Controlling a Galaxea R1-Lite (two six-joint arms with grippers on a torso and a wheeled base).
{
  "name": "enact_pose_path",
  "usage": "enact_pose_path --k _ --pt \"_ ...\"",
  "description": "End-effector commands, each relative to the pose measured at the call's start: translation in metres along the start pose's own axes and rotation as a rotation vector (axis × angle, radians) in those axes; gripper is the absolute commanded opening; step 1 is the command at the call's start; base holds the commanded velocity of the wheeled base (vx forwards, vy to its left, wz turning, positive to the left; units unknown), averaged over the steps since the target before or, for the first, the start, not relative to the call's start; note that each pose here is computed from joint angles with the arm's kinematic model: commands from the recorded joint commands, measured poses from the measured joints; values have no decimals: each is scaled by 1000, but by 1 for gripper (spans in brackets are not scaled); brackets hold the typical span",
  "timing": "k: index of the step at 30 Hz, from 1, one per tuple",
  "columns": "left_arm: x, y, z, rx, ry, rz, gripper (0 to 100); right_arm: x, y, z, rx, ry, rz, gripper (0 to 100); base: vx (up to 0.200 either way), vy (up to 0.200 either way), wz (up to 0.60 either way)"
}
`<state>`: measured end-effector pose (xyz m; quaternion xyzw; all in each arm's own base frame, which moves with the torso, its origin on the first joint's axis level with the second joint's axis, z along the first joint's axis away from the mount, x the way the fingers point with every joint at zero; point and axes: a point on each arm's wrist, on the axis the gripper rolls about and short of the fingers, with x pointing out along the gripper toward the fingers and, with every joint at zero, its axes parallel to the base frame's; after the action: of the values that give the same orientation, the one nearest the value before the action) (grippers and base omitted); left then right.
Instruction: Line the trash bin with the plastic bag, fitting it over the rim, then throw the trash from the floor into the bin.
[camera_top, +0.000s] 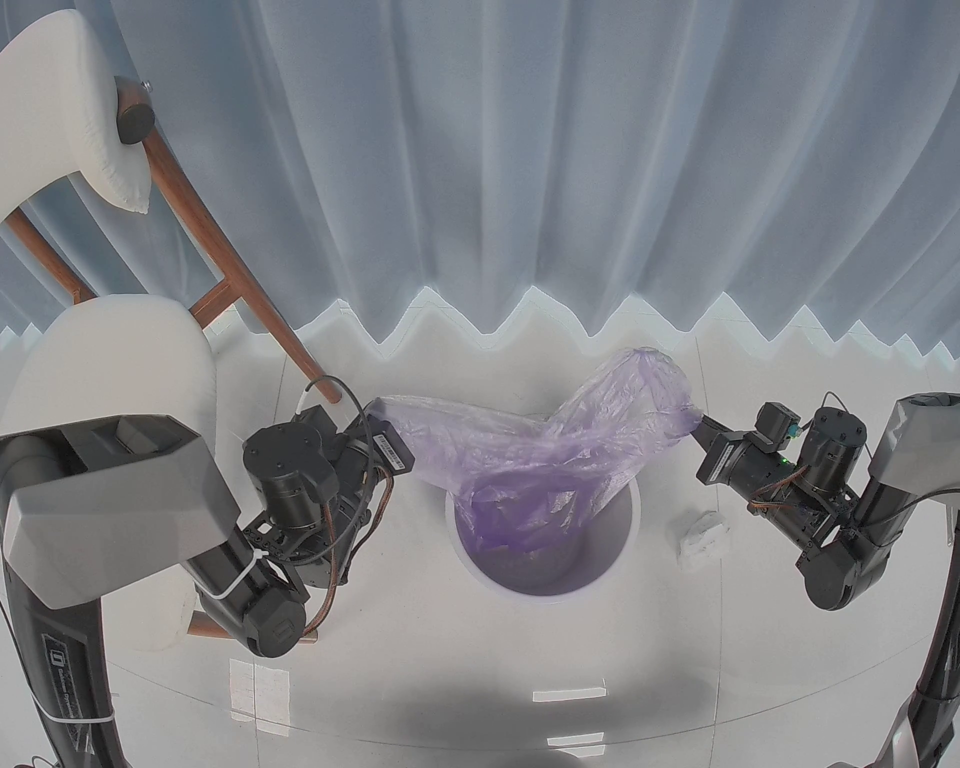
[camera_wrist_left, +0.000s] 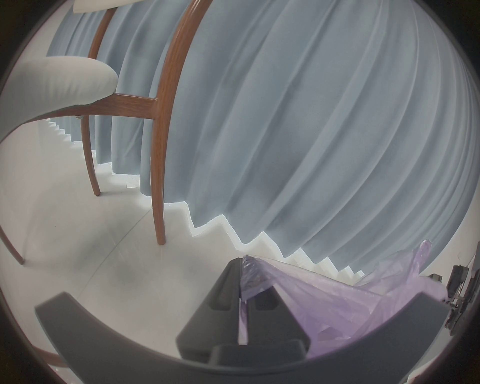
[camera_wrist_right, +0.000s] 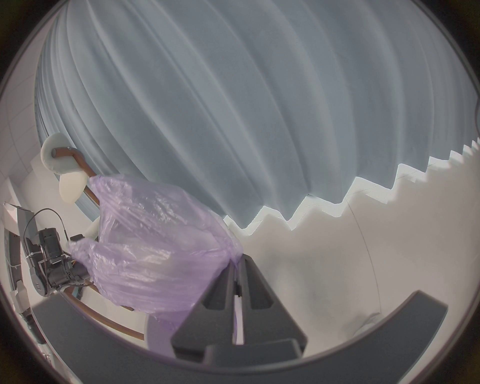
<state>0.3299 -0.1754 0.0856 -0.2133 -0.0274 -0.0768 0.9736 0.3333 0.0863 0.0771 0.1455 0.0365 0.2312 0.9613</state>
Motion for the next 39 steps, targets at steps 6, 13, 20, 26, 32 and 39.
enact_pose_path --k 6,13,20,26,32,39 --pt "-3 -5 -15 9 40 -14 0 -2 -7 7 37 -33 -15 100 0 0 0" --pt "-12 -7 -21 27 77 -24 0 -34 11 30 81 -35 67 100 0 0 0" --pt "-32 -19 -35 51 152 -72 0 -53 23 51 100 17 47 100 0 0 0" --pt "-32 -21 -23 45 122 -79 0 -73 31 84 116 -22 38 100 0 0 0" --pt "-45 -24 -36 76 183 -95 0 -75 47 108 53 -1 51 100 0 0 0" --pt "-52 -18 -44 96 229 -90 0 -86 59 105 61 302 5 100 0 0 0"
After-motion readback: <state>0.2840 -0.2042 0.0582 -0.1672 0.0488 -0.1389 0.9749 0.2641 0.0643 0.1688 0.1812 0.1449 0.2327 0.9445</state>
